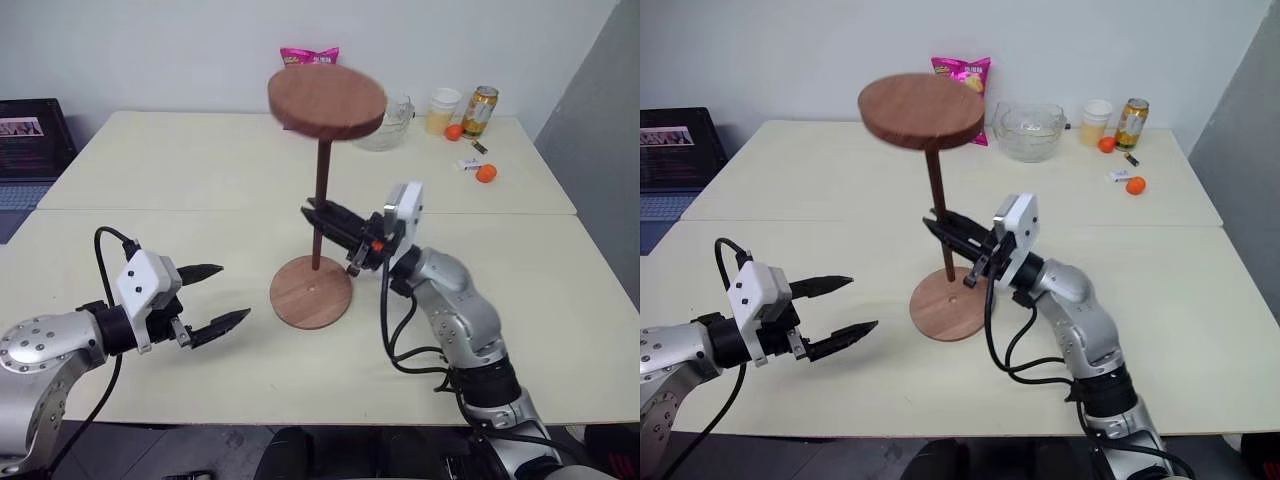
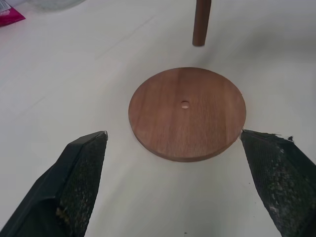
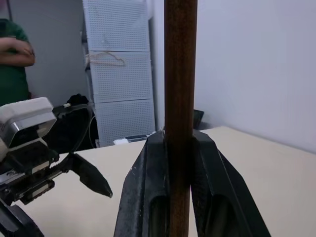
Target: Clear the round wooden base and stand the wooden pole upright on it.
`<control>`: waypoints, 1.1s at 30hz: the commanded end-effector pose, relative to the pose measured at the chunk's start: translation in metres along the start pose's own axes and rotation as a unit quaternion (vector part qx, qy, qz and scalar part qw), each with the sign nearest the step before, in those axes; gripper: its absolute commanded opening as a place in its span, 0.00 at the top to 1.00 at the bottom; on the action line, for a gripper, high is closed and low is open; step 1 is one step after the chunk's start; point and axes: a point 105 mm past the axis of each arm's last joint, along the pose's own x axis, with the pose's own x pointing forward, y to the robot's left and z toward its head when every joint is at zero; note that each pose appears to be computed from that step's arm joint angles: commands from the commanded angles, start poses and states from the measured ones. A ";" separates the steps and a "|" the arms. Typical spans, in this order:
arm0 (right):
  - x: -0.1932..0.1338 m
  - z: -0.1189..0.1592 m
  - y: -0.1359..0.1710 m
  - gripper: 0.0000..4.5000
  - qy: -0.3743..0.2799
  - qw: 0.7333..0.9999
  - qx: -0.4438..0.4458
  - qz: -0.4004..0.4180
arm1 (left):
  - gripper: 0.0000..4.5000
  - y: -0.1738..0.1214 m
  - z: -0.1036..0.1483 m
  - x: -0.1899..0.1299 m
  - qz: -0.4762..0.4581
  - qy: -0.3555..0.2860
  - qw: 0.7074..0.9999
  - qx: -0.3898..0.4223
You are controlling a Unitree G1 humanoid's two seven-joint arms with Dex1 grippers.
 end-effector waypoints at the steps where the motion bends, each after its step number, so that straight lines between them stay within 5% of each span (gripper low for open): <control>1: 0.007 0.001 0.006 0.95 -0.024 0.999 -0.020 0.024 | 0.00 -0.004 0.010 0.000 -0.020 -0.005 0.999 0.031; 33: 0.009 -0.045 0.005 0.95 0.026 0.999 -0.036 0.032 | 0.00 -0.004 -0.011 0.001 -0.052 0.010 0.998 0.043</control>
